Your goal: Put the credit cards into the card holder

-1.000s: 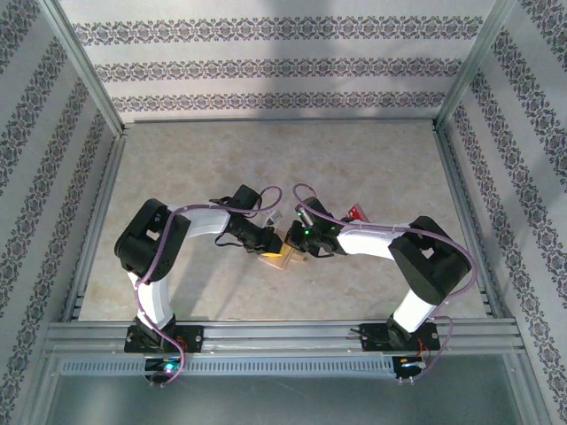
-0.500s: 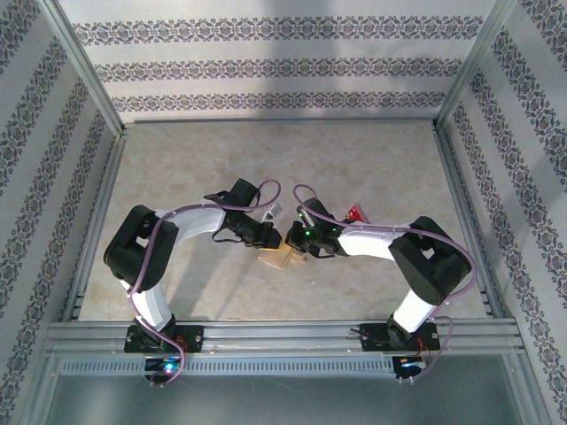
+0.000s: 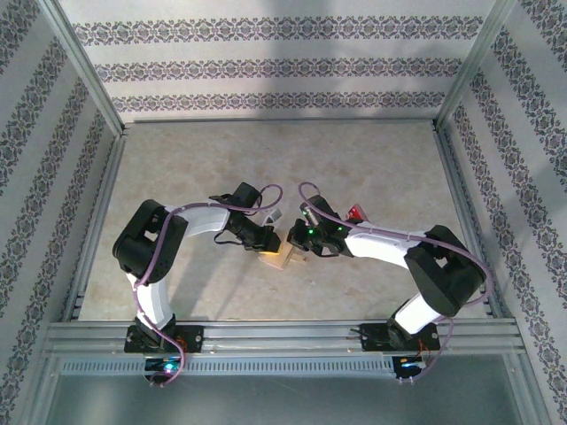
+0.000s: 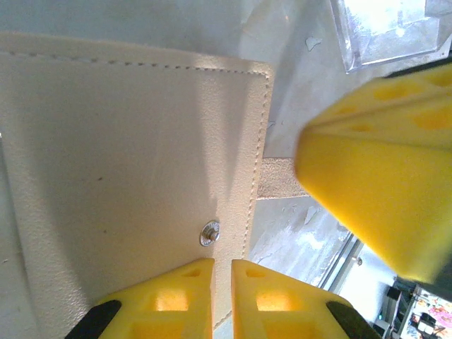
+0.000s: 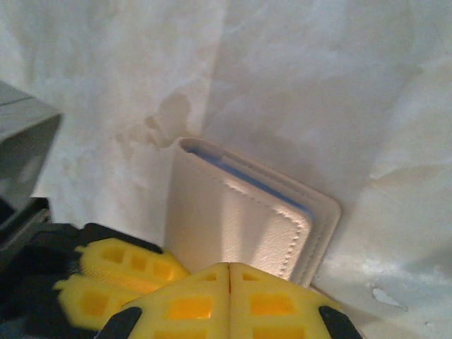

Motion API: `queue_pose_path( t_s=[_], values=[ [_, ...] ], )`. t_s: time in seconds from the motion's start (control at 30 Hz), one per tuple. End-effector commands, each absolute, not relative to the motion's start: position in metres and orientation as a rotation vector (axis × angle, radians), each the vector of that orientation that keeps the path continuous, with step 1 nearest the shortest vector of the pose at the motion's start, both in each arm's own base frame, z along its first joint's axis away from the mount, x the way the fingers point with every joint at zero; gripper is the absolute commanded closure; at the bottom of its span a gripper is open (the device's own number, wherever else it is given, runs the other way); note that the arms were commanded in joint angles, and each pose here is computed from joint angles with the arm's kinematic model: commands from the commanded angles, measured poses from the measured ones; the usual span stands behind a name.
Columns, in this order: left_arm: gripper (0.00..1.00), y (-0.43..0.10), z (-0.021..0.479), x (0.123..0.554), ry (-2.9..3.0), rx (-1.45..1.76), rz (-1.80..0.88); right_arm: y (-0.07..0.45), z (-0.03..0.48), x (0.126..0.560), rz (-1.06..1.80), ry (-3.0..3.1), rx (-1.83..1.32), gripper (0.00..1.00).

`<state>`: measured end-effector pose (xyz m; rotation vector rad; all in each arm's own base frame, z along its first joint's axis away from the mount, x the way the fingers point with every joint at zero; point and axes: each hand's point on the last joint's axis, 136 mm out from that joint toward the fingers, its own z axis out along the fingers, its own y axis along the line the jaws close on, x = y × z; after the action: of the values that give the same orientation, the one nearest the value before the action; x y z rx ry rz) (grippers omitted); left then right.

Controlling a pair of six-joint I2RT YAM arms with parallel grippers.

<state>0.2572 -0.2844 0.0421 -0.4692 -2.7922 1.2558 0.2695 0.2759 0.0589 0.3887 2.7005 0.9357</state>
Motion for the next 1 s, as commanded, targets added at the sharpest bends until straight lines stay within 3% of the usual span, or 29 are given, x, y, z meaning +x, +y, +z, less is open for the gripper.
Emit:
queue_pose_path(
  t_s=[0.0, 0.63, 0.97],
  values=[
    [0.86, -0.291, 0.041, 0.255, -2.752, -0.437, 1.284, 0.281, 0.068, 0.263, 0.941, 2.694, 0.360, 0.97],
    [0.88, -0.301, 0.041, 0.247, -2.693, -0.427, 1.322, 0.276, 0.008, 0.247, 0.883, 2.807, 0.426, 1.00],
    [0.84, -0.290, 0.073, 0.253, -2.787, -0.518, 1.309, 0.256, -0.002, 0.240, 0.798, 2.833, 0.442, 1.00]
  ],
)
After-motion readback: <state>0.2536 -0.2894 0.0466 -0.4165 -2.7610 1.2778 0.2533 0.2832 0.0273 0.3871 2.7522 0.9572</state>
